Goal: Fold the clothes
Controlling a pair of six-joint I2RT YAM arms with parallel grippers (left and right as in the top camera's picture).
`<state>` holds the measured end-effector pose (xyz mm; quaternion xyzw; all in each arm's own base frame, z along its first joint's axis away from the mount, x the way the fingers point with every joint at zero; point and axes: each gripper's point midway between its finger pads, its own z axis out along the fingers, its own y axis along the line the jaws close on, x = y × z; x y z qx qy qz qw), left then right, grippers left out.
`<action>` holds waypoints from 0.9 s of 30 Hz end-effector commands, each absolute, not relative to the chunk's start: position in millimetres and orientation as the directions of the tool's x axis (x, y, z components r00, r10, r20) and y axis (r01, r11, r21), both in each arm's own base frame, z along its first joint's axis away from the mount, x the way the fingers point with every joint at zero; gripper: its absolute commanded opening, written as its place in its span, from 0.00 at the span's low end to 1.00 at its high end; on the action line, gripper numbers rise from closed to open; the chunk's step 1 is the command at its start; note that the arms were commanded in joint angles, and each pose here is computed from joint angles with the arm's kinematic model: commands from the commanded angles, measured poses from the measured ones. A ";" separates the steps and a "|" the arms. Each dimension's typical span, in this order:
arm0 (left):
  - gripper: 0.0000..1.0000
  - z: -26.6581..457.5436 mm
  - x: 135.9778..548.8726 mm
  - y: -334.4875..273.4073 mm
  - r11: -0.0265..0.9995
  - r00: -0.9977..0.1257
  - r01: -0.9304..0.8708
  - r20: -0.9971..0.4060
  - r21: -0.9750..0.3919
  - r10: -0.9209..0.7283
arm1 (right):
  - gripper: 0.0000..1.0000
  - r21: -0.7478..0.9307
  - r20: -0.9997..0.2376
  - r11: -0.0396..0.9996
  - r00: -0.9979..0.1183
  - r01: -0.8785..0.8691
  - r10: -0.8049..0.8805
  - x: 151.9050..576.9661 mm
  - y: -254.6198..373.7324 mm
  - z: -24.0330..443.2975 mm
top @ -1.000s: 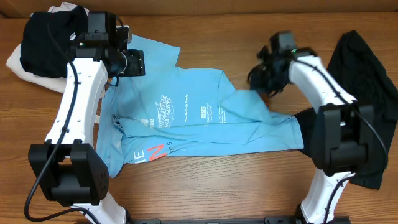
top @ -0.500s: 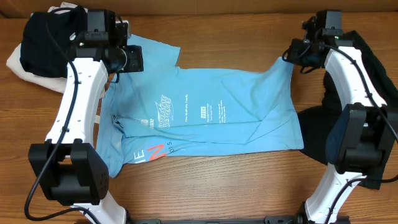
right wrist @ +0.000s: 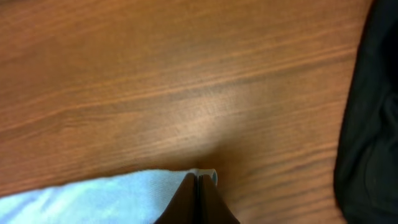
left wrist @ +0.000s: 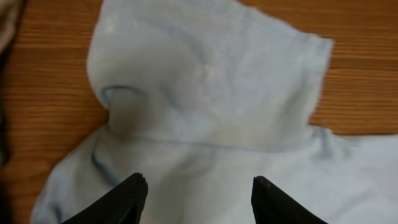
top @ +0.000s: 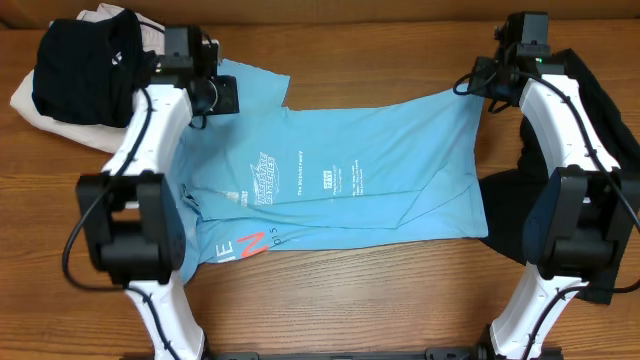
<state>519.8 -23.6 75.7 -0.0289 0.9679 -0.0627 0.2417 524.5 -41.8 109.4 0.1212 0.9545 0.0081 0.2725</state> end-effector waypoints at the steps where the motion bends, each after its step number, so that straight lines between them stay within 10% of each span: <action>1: 0.59 55.5 538.1 -14.7 0.994 -0.880 -0.059 -0.464 -0.092 -0.096 | 0.04 0.059 -0.507 0.971 -0.831 0.232 0.229 523.9 -44.3 100.9; 27: 0.63 23.9 617.9 -0.9 0.992 -0.749 -0.111 -0.651 -0.058 -0.122 | 0.04 0.059 -0.510 0.971 -0.829 0.232 0.229 524.7 -44.4 96.8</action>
